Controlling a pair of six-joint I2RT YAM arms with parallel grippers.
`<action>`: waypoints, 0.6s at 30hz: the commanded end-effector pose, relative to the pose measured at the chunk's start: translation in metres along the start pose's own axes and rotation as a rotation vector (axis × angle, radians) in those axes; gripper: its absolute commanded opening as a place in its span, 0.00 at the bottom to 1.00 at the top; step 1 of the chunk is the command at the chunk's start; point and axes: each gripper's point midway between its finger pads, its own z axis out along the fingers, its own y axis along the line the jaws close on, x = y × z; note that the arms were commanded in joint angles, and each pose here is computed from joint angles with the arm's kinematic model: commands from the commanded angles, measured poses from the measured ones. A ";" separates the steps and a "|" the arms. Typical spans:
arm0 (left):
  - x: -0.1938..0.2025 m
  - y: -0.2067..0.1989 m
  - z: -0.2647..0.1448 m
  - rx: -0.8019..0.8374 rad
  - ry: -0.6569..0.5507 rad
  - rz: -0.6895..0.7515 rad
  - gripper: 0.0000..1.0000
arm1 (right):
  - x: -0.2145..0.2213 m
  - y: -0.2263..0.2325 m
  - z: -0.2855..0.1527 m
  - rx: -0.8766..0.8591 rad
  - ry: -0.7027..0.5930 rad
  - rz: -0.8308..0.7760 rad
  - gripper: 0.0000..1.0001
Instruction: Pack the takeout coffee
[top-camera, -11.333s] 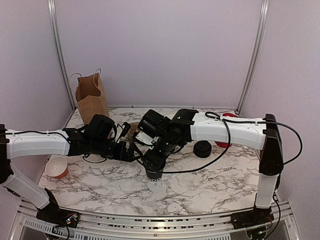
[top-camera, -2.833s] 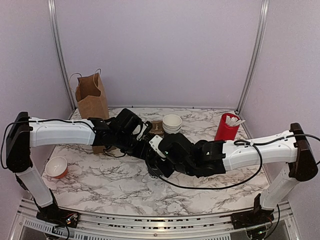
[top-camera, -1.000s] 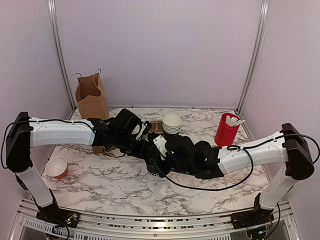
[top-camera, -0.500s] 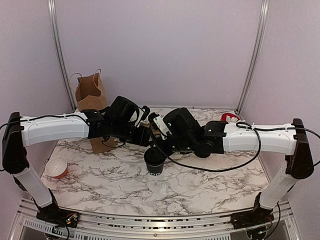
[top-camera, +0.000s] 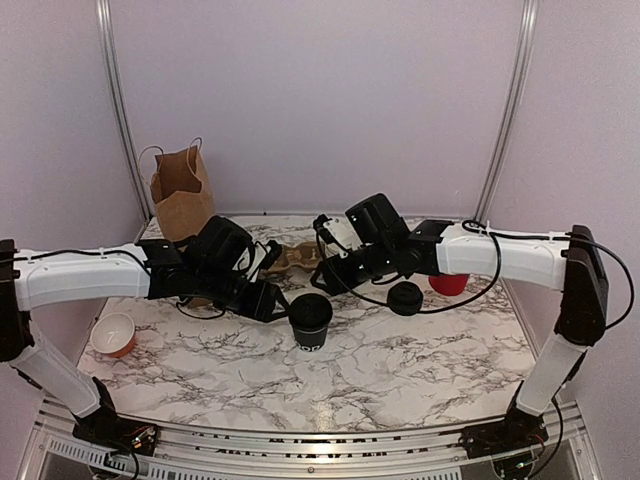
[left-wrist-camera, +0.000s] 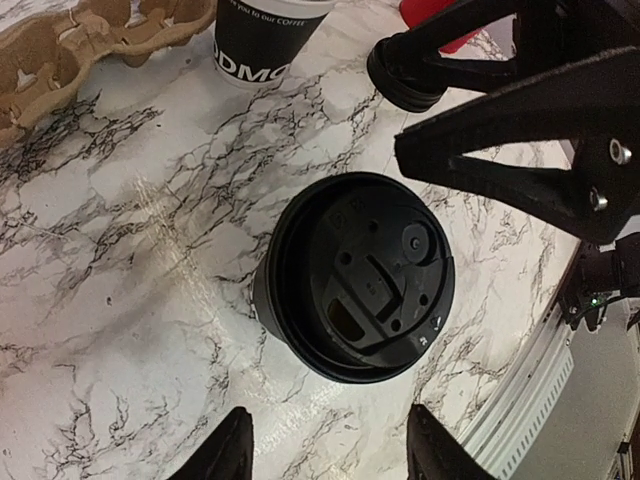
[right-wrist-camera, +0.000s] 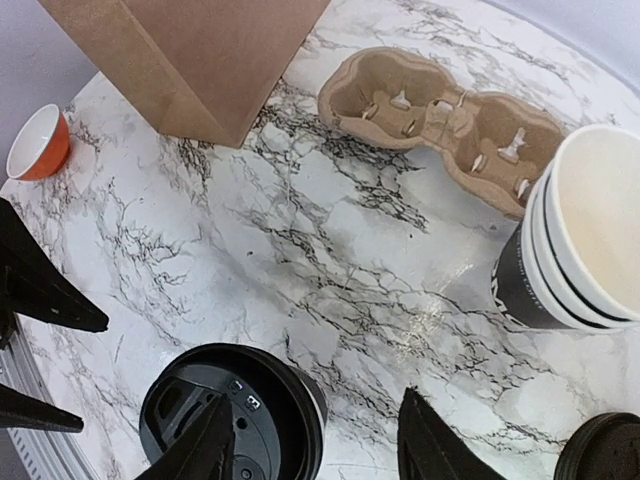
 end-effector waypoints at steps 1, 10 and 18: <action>0.023 -0.009 0.005 0.043 0.069 -0.004 0.51 | -0.006 0.015 0.012 -0.117 0.024 -0.030 0.54; 0.037 -0.016 0.028 0.070 0.133 0.006 0.47 | 0.001 -0.006 0.026 -0.006 0.047 0.076 0.51; 0.025 -0.003 0.038 -0.011 0.102 -0.014 0.46 | 0.012 -0.013 0.012 0.037 0.068 0.111 0.45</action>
